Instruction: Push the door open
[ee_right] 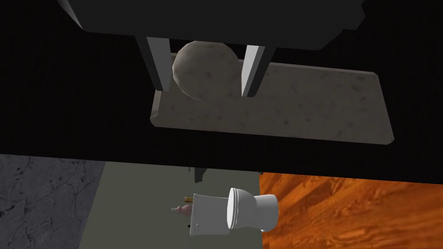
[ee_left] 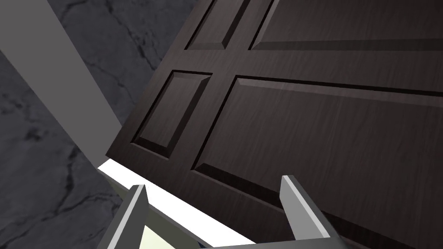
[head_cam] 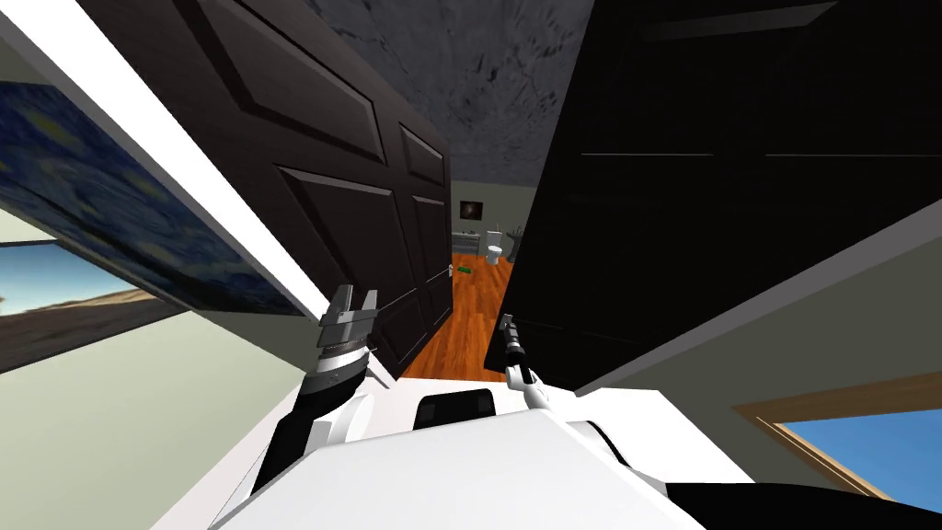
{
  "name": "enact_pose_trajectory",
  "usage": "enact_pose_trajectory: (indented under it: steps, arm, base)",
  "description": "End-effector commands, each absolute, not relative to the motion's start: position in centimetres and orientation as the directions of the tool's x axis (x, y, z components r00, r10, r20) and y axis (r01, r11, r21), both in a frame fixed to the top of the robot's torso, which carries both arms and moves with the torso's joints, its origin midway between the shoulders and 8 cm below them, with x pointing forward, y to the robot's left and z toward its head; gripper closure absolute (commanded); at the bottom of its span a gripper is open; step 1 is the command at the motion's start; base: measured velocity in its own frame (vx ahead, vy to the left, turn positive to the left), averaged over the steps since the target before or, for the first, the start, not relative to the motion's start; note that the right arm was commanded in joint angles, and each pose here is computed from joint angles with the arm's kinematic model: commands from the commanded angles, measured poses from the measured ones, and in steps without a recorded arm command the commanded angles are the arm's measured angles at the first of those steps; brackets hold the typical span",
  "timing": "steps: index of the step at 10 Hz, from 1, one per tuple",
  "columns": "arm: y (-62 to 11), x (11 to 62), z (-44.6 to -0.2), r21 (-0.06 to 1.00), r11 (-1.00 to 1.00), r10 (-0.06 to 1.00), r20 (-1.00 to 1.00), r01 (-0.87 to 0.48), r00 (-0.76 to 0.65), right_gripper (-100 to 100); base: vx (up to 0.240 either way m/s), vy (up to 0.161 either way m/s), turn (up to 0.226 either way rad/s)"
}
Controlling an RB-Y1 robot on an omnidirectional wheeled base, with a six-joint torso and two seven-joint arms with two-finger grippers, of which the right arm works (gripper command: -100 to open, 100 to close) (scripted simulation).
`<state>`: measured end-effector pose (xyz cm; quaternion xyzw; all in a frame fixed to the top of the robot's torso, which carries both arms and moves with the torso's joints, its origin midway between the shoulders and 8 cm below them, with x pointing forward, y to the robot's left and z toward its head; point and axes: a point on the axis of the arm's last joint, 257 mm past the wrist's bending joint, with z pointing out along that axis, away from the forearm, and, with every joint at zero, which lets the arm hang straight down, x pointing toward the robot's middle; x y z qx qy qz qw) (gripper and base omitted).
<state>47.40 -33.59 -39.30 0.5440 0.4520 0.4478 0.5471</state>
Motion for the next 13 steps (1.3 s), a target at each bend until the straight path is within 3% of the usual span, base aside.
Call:
enact_pose_trajectory:
  steps: [1,8,9,13]
  arm:
    - [-34.2,47.5,-39.1,1.000,0.019,0.979,-0.019,0.000,0.202,100]
    - [-31.8,48.4,-39.1,1.000,0.031,0.982,-0.030,-0.001,0.188,100]
    - [-31.5,48.3,-39.2,1.000,0.024,0.983,-0.024,0.001,0.182,-100]
    - [-30.7,48.6,-39.1,1.000,0.015,0.985,-0.014,0.000,0.175,-100]
  base:
    - [0.197,-0.013,-0.196]
    - [0.199,0.010,-0.248]
    - [-0.009,0.040,-0.058]
    - [-0.176,0.087,-0.015]
